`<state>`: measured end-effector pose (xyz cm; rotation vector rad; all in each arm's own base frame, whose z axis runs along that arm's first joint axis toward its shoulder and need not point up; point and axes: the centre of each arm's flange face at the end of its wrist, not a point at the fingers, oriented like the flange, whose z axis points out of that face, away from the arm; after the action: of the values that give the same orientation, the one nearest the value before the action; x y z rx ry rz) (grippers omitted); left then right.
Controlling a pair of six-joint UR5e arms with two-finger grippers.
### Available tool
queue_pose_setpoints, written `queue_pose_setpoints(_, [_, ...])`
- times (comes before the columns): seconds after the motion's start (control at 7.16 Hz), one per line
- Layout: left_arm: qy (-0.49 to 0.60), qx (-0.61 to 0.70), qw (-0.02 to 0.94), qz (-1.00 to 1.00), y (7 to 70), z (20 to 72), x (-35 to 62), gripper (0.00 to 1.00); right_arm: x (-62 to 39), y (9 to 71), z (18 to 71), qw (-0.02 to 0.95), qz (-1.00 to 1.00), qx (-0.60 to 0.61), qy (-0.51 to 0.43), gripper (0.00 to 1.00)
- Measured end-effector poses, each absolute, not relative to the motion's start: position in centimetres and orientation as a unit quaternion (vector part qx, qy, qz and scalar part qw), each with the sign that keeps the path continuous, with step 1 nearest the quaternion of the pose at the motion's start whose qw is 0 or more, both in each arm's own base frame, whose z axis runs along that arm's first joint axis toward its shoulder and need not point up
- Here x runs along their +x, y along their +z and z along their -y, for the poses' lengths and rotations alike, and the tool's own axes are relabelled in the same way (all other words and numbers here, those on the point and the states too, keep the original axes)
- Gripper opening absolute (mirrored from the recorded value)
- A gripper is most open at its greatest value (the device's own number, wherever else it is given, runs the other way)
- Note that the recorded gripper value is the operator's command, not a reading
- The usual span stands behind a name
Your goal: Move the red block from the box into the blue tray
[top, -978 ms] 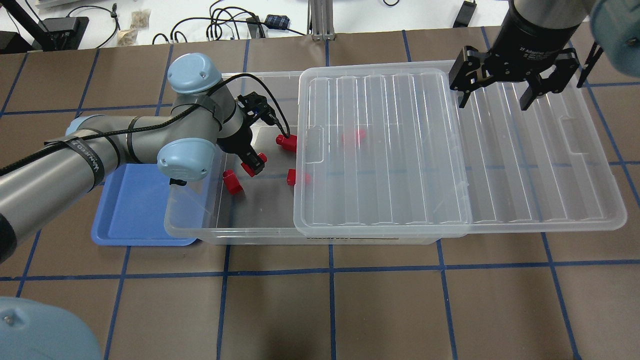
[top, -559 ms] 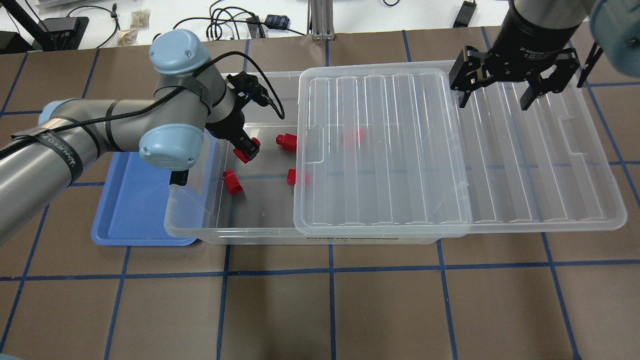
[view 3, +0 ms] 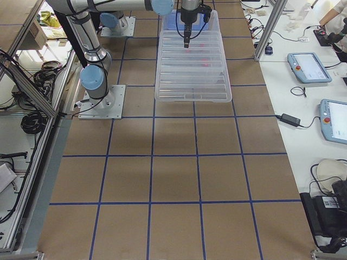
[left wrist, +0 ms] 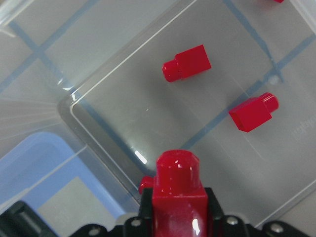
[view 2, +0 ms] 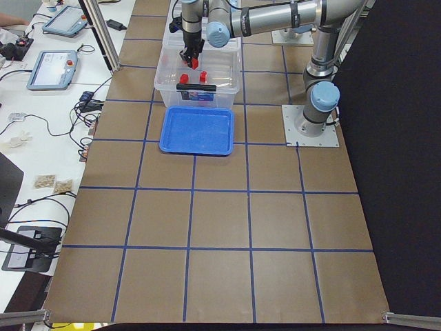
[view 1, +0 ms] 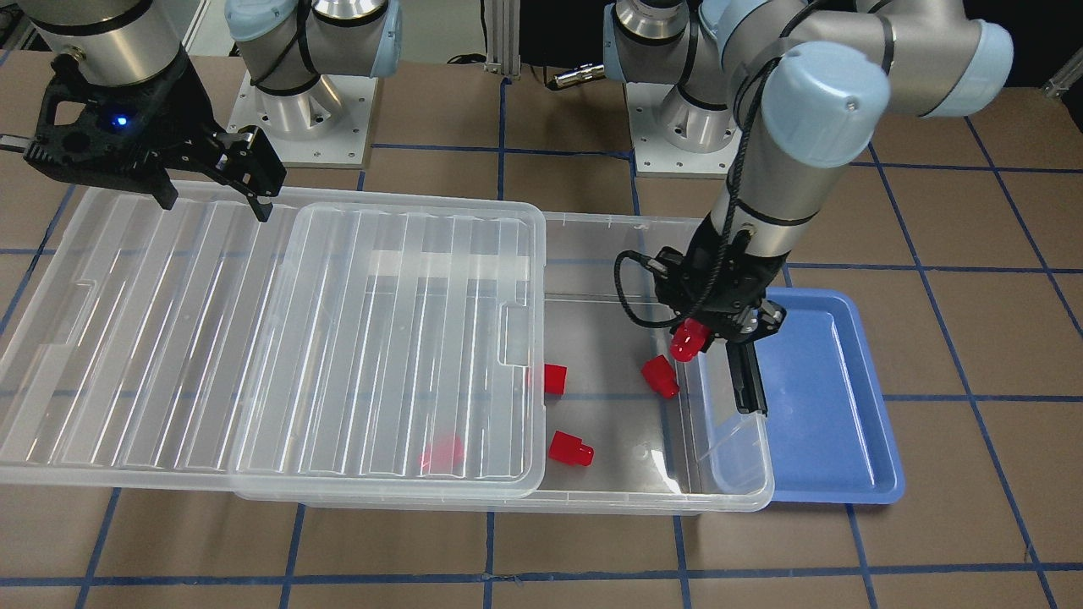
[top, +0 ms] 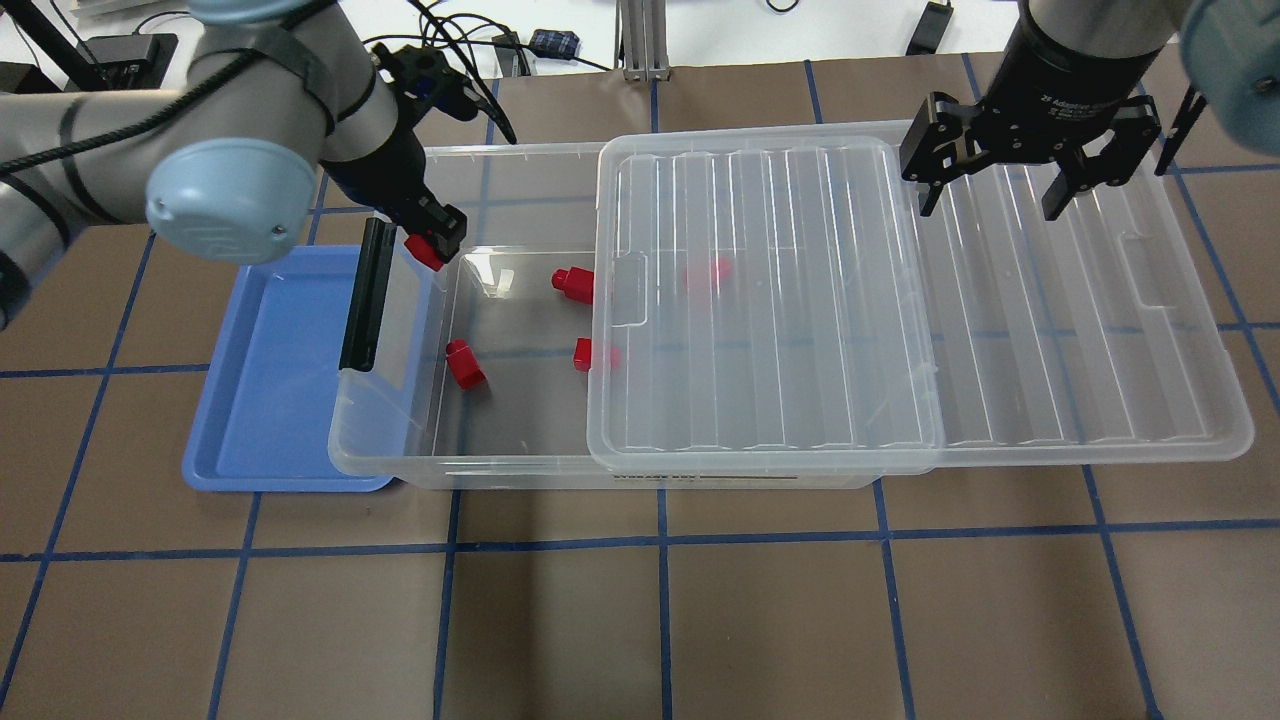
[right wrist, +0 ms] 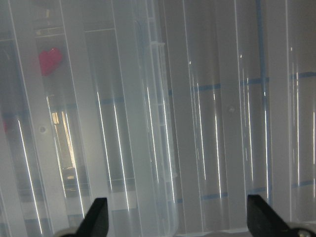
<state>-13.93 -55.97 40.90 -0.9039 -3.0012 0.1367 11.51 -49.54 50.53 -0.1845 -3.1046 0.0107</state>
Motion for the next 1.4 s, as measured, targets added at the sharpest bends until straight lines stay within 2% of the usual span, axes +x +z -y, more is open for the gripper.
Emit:
queue_pose_setpoints(0.28, [0.045, -0.21, -0.002, 0.977, 43.0, 56.5, -5.7, 0.0, 11.5, 50.5, 49.5, 0.016, 0.998, -0.058, 0.003, 1.0])
queue_pose_setpoints(0.56, [0.028, -0.138, 0.003, 0.99, 41.6, 56.7, 2.8, 0.0, 11.5, 50.5, 49.6, 0.017, 0.998, -0.058, 0.004, 1.0])
queue_pose_setpoints(0.98, [-0.026, -0.063, 0.033, 0.997, 34.6, 56.0, 10.8, 0.0, 11.5, 50.5, 49.5, 0.017, 0.998, -0.058, 0.003, 1.0])
queue_pose_setpoints(1.4, [-0.051, -0.021, 0.045, 0.997, 28.5, 57.4, 12.4, 0.0, 11.5, 50.5, 49.6, 0.016, 0.998, -0.059, 0.004, 1.0])
